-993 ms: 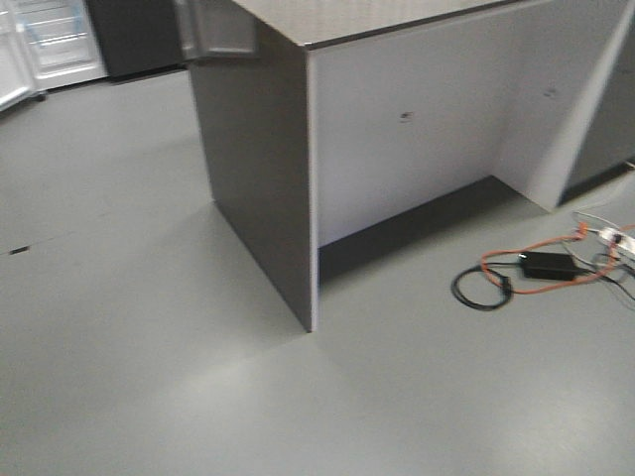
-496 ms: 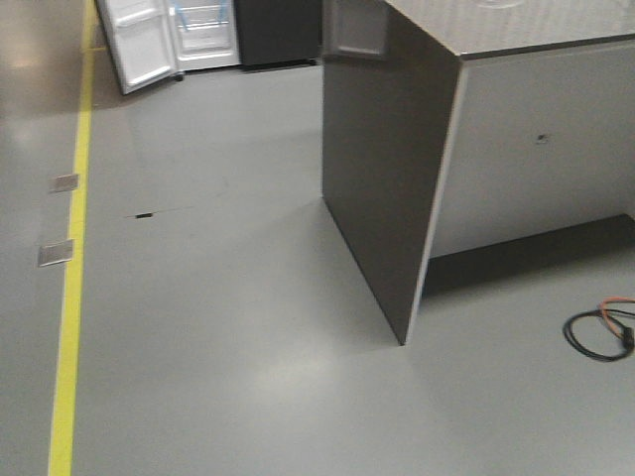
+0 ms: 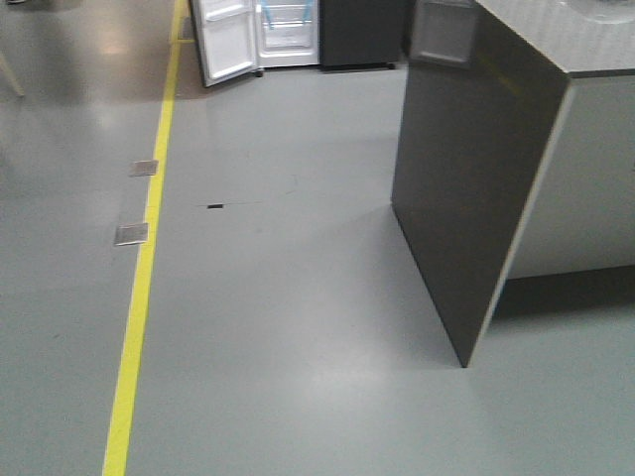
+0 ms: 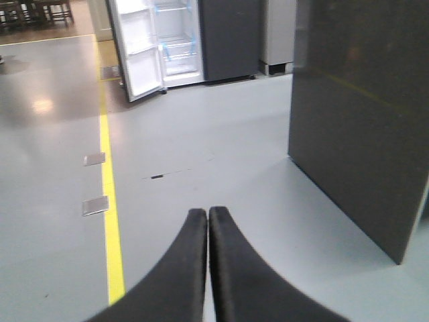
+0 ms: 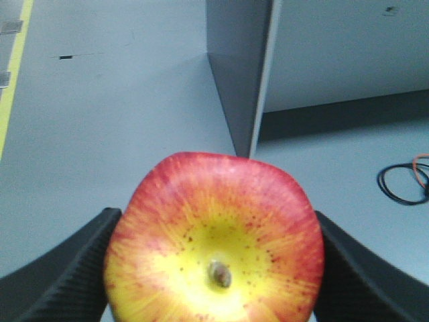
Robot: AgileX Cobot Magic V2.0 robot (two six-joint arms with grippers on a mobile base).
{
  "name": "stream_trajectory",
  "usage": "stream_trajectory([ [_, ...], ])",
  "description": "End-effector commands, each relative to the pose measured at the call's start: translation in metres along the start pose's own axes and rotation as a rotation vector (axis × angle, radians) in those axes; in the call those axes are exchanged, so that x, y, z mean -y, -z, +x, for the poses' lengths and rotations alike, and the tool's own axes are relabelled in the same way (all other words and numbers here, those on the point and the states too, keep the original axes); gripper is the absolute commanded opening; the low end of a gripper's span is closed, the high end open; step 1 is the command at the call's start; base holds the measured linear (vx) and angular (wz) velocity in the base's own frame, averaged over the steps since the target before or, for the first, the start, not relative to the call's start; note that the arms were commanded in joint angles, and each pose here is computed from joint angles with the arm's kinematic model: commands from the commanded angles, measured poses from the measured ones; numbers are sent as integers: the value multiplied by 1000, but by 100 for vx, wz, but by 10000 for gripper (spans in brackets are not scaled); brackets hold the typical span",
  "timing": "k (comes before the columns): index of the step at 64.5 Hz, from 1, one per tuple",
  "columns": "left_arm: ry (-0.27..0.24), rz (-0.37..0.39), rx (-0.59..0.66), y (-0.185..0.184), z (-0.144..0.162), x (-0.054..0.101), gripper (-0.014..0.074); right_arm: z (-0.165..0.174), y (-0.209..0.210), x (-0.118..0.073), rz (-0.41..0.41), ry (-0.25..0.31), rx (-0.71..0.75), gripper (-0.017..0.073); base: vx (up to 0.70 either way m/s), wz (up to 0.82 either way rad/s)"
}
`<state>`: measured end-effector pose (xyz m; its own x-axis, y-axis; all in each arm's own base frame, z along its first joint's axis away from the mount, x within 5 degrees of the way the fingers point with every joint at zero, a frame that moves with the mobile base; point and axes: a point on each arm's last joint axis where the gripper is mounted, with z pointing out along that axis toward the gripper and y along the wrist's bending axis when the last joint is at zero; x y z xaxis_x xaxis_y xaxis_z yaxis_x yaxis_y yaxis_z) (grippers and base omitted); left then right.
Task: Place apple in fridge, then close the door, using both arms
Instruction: 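Drive the base toward the open white refrigerator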
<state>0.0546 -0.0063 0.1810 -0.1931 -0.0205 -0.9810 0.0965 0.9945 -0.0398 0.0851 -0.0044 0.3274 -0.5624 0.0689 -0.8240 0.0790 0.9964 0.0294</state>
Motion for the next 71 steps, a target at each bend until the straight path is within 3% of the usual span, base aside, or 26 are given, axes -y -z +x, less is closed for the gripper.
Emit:
stream_trajectory([
  [1,11,5,66,0,-1,0,-5,-14,6,0,0,10,100,100,6,32],
  [71,11,5,66,0,-1,0,-5,-13,6,0,0,10,99,100,11,17],
])
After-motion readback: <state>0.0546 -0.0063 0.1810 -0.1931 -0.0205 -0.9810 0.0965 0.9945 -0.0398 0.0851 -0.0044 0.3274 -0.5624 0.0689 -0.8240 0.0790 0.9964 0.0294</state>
